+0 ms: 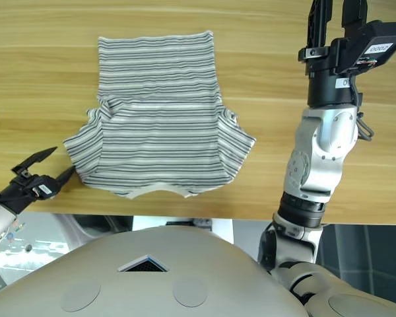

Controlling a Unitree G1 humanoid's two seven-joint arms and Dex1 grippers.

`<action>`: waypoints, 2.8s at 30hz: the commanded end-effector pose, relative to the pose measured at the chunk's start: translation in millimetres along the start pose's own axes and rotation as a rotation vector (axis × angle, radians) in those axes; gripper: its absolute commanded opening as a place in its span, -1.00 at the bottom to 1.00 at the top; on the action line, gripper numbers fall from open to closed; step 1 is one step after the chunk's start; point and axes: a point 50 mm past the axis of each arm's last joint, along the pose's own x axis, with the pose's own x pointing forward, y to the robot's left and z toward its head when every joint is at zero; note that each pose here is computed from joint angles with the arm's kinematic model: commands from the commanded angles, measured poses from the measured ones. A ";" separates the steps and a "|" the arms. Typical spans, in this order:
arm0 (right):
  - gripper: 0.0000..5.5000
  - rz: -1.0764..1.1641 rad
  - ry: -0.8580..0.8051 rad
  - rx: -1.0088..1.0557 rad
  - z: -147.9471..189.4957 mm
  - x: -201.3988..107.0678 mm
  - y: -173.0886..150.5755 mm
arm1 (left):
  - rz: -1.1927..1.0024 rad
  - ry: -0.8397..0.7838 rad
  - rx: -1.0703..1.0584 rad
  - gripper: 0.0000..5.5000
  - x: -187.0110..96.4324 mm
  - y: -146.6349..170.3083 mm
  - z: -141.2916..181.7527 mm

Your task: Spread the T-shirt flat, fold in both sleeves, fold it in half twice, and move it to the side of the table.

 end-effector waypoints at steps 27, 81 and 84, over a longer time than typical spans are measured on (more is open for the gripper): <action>-0.34 -0.031 0.055 -0.095 -12.5 -16.9 -18.1 | -0.081 0.116 0.282 0.17 32.8 3.6 -3.1; -0.34 -0.060 0.095 -0.047 -17.5 -20.1 -29.6 | 0.170 -0.227 0.021 -0.99 74.0 5.9 44.3; -0.34 -0.052 0.100 -0.044 -19.2 -19.5 -28.8 | 0.194 -0.327 -0.035 -0.99 71.6 8.3 57.8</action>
